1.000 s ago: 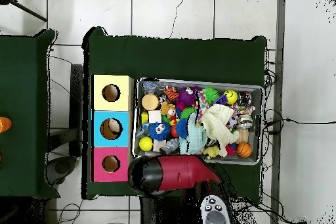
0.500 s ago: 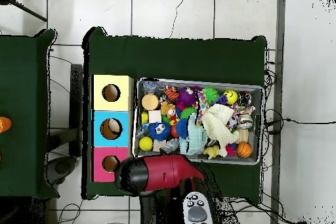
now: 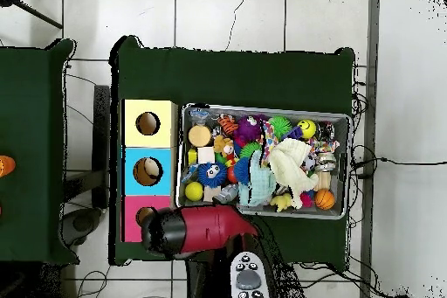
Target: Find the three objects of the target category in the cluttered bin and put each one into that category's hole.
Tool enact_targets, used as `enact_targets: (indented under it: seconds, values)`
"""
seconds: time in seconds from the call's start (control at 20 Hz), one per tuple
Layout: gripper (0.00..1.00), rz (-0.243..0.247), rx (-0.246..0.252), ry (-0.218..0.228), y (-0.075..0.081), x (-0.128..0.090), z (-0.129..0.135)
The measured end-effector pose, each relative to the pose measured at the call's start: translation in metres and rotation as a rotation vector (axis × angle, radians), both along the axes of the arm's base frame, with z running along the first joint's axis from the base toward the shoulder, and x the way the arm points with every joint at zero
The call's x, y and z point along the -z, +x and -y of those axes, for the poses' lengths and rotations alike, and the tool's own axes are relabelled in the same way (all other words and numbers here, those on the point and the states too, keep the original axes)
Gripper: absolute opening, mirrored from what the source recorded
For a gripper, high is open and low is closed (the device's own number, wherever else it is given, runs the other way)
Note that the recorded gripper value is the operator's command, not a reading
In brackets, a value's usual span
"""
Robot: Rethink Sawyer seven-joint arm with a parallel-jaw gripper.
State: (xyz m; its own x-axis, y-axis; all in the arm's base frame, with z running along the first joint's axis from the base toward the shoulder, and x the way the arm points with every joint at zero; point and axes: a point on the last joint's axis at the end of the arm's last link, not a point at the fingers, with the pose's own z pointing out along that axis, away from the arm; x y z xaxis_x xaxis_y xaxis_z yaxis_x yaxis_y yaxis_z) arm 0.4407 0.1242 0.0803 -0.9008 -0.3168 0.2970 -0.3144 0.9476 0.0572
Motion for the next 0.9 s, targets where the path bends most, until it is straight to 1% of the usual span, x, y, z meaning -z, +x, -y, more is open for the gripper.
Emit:
enact_targets:
  seconds: [0.3, 0.55, 0.9]
  values:
    - [0.00, -0.005, -0.001, 0.004, -0.003, 0.000, -0.019]
    - [0.00, -0.001, 0.032, -0.013, -0.005, -0.004, -0.031]
    - [0.00, 0.006, 0.091, -0.037, -0.006, -0.009, -0.037]
